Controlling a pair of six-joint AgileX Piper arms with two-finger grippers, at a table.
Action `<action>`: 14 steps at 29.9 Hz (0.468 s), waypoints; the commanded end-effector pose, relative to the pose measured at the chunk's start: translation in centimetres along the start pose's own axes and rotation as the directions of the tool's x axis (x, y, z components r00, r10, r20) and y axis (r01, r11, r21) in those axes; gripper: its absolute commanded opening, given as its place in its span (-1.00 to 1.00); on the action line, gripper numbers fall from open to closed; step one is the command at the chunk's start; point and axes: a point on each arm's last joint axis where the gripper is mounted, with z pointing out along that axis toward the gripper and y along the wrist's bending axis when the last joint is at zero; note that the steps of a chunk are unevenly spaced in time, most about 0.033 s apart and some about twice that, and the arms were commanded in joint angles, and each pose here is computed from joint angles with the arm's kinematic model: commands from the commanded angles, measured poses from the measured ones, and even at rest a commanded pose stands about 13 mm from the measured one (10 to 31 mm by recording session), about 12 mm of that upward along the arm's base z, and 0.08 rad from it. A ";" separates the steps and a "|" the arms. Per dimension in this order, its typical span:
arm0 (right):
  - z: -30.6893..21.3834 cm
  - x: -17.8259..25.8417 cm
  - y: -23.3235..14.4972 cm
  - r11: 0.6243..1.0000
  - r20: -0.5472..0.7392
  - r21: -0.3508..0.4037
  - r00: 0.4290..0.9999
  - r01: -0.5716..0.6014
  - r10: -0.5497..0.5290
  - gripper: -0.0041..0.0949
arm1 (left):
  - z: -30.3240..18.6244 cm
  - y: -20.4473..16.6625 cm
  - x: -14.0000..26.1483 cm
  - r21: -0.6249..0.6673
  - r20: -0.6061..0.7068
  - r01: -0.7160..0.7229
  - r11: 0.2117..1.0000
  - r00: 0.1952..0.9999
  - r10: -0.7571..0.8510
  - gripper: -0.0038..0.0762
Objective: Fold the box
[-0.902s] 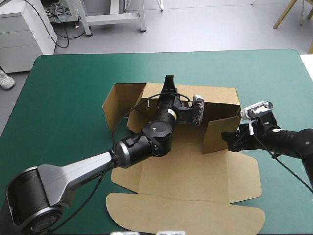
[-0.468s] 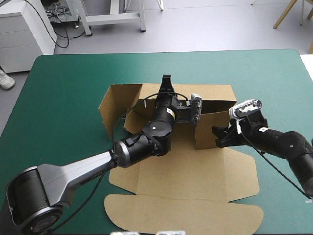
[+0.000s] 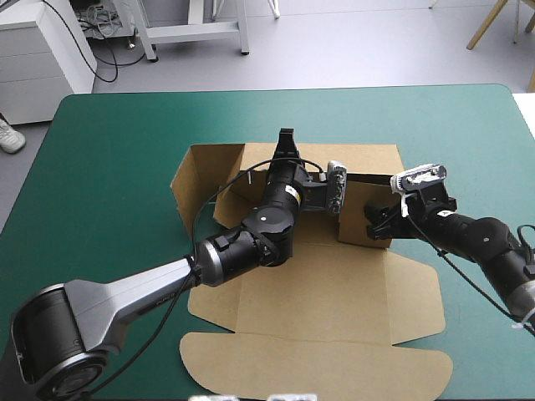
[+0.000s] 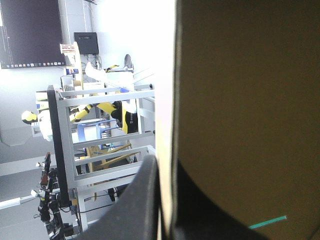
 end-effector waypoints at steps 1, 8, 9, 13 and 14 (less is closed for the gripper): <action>-0.8 -1.7 -0.3 0.999 0.102 0.047 0.995 -0.021 0.016 0.38 | -1.8 2.6 -0.2 -0.072 0.060 0.039 0.997 0.998 -0.035 -0.93; -1.2 -2.9 -0.2 0.999 0.153 0.044 0.988 -0.031 0.024 0.33 | -1.8 2.6 -0.3 -0.073 0.067 0.037 0.997 0.997 -0.032 -0.93; -1.2 -2.9 -0.2 0.999 0.154 0.041 0.988 -0.030 0.023 0.29 | -1.8 2.6 -0.3 -0.073 0.067 0.037 0.997 0.997 -0.032 -0.93; -1.2 -2.9 0.1 1.000 0.135 0.005 0.991 -0.019 0.018 0.06 | -1.8 2.6 -0.3 -0.073 0.067 0.037 0.997 0.997 -0.032 -0.93; -1.2 -2.8 0.2 1.000 0.128 -0.006 0.992 -0.017 0.017 0.00 | -1.8 2.6 -0.3 -0.074 0.067 0.035 0.997 0.997 -0.030 -0.93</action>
